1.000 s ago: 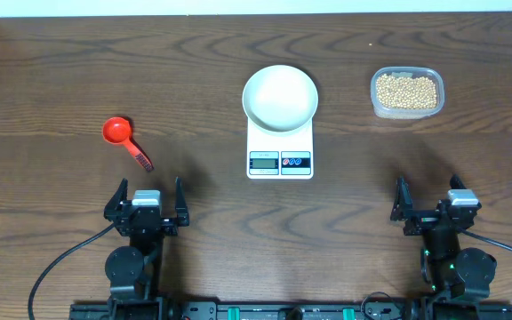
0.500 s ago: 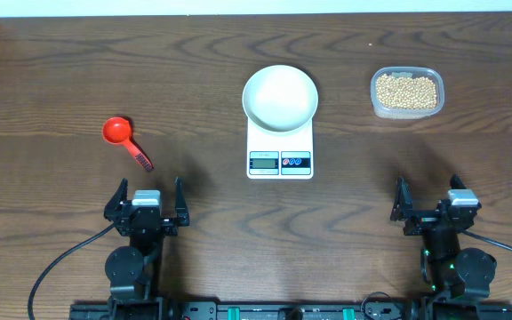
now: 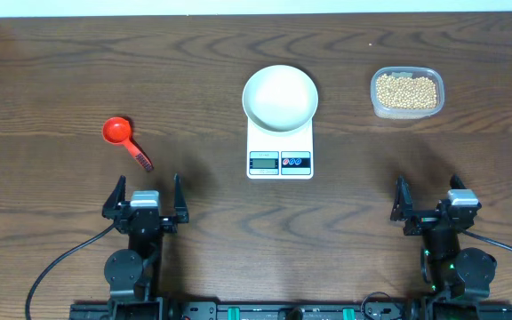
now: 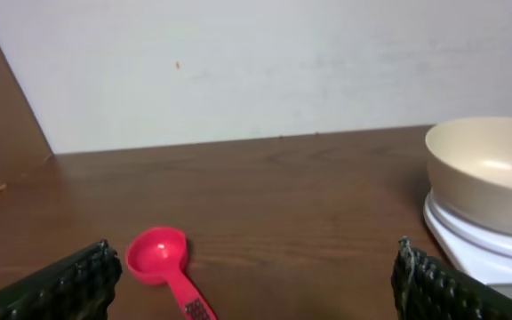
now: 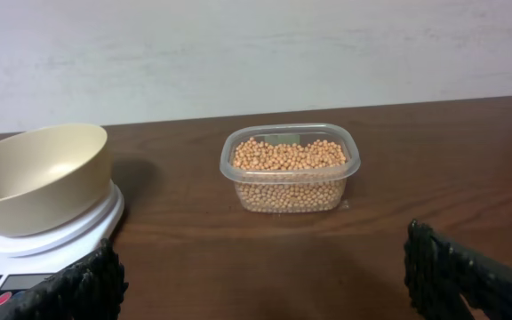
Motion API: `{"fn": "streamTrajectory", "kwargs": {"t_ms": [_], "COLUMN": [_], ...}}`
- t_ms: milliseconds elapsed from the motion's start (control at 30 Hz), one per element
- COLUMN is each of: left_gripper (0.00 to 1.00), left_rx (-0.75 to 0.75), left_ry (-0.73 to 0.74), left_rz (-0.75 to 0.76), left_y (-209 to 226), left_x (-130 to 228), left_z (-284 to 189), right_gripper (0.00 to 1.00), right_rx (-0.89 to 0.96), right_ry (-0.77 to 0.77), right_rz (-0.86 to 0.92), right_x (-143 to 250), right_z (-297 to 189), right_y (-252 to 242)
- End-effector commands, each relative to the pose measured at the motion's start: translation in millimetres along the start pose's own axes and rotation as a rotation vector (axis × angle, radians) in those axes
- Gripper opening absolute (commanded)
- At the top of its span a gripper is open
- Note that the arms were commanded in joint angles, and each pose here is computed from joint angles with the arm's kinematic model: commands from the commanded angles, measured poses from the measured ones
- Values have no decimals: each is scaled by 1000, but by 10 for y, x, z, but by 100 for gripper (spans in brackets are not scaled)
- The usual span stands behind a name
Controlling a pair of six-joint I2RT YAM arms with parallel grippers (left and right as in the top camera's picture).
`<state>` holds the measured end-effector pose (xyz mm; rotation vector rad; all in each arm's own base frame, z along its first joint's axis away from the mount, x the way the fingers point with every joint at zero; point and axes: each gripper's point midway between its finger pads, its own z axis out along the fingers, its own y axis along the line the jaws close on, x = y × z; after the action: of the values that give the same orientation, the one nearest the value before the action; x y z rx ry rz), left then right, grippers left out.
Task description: Scoop item into bowl and weigh 50g on scale
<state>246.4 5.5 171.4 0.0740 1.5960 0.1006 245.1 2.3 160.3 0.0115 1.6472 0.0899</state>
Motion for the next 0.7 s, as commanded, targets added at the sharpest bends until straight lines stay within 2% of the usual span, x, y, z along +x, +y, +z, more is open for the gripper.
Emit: {"fn": "streamTrajectory", "kwargs": {"t_ms": [0,667], "left_gripper": [100,100], "left_rx": [-15,-50], "left_ry": [-42,-36], "left_rz": [-23,-27], "left_y": [31,117], "left_x": [-109,-308], "left_z": [-8,20], "right_gripper": [99,99], "right_rx": [2,2], "right_ry": [0,0], "right_rz": [-5,-5], "right_x": [14,14], "right_z": [1,1], "right_y": [0,0]}}
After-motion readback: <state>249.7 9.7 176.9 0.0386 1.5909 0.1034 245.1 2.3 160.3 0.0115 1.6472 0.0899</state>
